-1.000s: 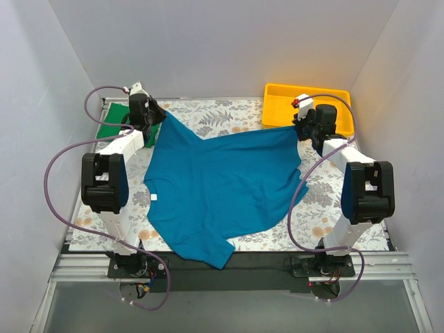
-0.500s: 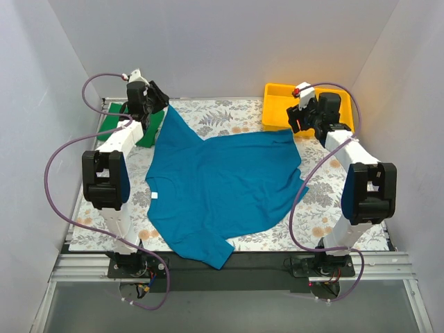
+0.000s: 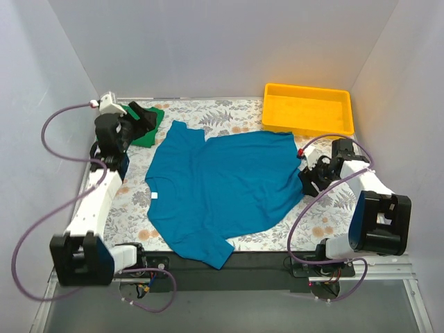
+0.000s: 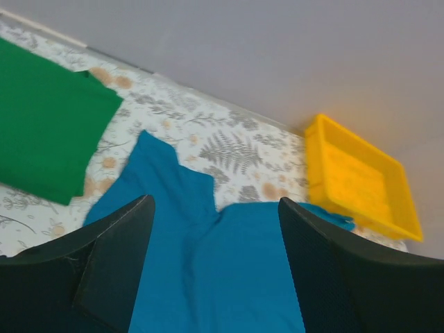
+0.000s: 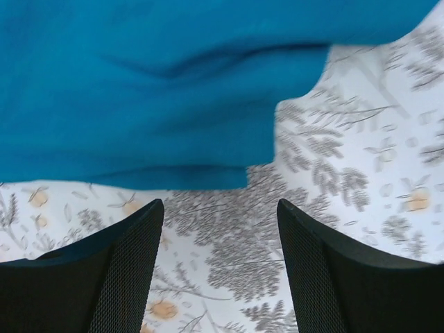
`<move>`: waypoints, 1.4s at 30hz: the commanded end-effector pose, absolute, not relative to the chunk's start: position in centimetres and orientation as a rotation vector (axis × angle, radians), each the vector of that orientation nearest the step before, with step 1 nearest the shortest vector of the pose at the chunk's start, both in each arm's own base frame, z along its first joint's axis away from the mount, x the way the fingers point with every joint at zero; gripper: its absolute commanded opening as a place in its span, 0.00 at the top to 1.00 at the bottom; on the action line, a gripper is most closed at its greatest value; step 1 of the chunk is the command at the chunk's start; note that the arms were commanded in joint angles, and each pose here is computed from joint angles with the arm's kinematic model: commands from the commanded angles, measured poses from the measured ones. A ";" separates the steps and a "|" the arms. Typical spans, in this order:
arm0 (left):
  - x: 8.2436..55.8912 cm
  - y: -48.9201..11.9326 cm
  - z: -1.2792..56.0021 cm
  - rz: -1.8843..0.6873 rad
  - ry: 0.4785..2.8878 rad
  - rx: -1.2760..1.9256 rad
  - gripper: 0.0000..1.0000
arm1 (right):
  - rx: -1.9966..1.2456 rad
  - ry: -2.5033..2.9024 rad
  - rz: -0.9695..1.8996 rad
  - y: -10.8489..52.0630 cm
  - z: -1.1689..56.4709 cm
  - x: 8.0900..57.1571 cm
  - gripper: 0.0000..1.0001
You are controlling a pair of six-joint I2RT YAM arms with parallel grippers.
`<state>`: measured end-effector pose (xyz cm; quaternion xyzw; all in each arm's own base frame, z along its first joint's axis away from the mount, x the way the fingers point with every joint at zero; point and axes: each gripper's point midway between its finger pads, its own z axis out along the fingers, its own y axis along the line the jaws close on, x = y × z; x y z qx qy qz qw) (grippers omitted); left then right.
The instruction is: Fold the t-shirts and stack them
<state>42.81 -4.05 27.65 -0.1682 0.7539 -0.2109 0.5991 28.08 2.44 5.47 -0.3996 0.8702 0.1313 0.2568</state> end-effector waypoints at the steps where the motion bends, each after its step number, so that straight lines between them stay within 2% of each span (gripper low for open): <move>1: 37.8 -6.0 28.0 -0.596 1.737 -0.321 0.29 | -1.103 2.441 0.415 2.5 4.2 26.2 0.30; 5: 32.9 -6.5 26.4 -0.615 1.781 -0.312 0.29 | -0.980 2.516 0.456 2.6 3.2 27.6 0.37; 12: 30.5 -6.6 25.3 -0.615 1.808 -0.306 0.29 | -0.837 2.613 0.475 2.4 1.7 29.0 0.40; 14: 30.3 -6.7 25.4 -0.621 1.805 -0.300 0.29 | -0.846 2.616 0.473 2.3 1.6 28.6 0.46; 15: 30.2 -6.7 25.5 -0.622 1.802 -0.298 0.29 | -0.852 2.622 0.465 2.2 1.5 28.2 0.50; 18: 30.0 -6.8 25.4 -0.629 1.802 -0.295 0.29 | -0.898 2.642 0.465 2.0 1.5 26.6 0.72; 19: 29.9 -6.9 25.6 -0.632 1.798 -0.291 0.29 | -0.922 2.646 0.462 1.9 1.6 26.1 0.87; 22: 29.7 -7.0 25.5 -0.637 1.799 -0.286 0.29 | -1.006 2.656 0.425 1.2 1.9 24.0 0.99; 31: 29.3 -7.2 25.3 -0.652 1.800 -0.279 0.29 | -1.209 2.726 0.054 -5.1 3.7 17.6 0.98; 32: 29.3 -7.3 25.3 -0.658 1.798 -0.277 0.29 | -1.219 2.743 0.046 -5.3 3.7 16.8 0.92; 34: 29.4 -7.4 25.1 -0.668 1.804 -0.275 0.29 | -1.191 2.723 0.009 -5.5 4.4 16.9 0.67; 38: 29.5 -7.4 25.0 -0.666 1.804 -0.270 0.29 | -1.073 2.661 -0.036 -5.7 6.8 19.3 0.55; 40: 29.7 -7.3 24.9 -0.659 1.806 -0.276 0.29 | -1.016 2.594 -0.028 -5.4 9.0 21.9 0.50; 42: 30.1 -7.2 24.9 -0.656 1.803 -0.285 0.28 | -0.923 2.520 0.063 -4.1 11.3 25.1 0.48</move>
